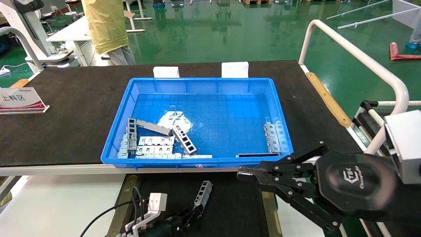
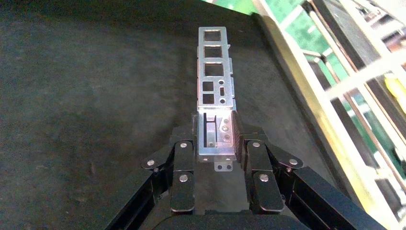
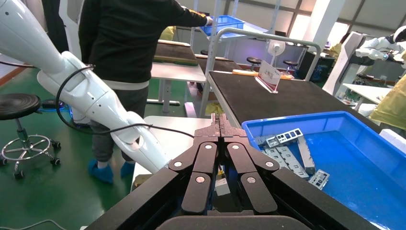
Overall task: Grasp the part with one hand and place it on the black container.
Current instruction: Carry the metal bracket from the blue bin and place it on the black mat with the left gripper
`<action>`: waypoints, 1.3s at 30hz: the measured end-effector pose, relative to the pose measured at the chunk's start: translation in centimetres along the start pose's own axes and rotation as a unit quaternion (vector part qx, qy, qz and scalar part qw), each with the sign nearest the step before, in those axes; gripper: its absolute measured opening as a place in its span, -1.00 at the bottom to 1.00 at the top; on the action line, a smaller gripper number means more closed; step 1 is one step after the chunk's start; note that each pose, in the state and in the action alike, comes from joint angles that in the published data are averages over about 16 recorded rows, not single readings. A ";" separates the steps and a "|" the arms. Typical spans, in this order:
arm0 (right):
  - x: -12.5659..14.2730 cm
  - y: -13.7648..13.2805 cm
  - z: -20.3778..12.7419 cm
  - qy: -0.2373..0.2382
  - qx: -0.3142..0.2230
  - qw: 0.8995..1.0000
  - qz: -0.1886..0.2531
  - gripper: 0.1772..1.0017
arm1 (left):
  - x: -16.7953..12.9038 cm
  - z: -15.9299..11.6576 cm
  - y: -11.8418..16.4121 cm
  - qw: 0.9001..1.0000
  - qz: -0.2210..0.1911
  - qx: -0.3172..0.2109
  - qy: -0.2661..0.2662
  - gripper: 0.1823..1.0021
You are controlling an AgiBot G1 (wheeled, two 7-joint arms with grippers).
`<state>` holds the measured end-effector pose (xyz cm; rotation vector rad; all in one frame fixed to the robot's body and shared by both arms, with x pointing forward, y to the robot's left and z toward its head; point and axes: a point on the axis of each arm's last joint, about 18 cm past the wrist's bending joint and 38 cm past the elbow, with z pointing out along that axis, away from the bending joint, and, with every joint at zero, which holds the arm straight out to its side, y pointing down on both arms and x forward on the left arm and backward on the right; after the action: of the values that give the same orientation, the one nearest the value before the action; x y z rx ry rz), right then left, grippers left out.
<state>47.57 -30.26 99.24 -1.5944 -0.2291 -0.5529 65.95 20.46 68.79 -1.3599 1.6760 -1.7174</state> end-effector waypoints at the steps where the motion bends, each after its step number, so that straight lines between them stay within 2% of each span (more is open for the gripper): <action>1: 0.0 0.0 0.0 0.000 0.000 1.000 0.000 -0.97 | 0.0 0.2 0.0 1.000 -0.006 0.002 -0.004 -0.66; 23: 0.0 0.0 0.0 0.000 0.000 1.000 0.000 -0.97 | -0.2 2.5 0.9 0.993 -0.108 0.027 -0.044 -0.66; 31: 0.0 0.0 0.0 0.000 0.000 1.000 0.000 -0.96 | -0.2 2.6 1.3 0.990 -0.129 0.030 -0.049 -0.66; 39: 0.0 0.0 0.0 0.000 0.000 1.000 0.000 -0.88 | 0.0 2.5 1.4 0.989 -0.133 0.032 -0.047 -0.59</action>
<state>47.57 -30.26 99.24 -1.5944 -0.2291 -0.5529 67.56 18.80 67.03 -1.6686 1.4268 -1.8002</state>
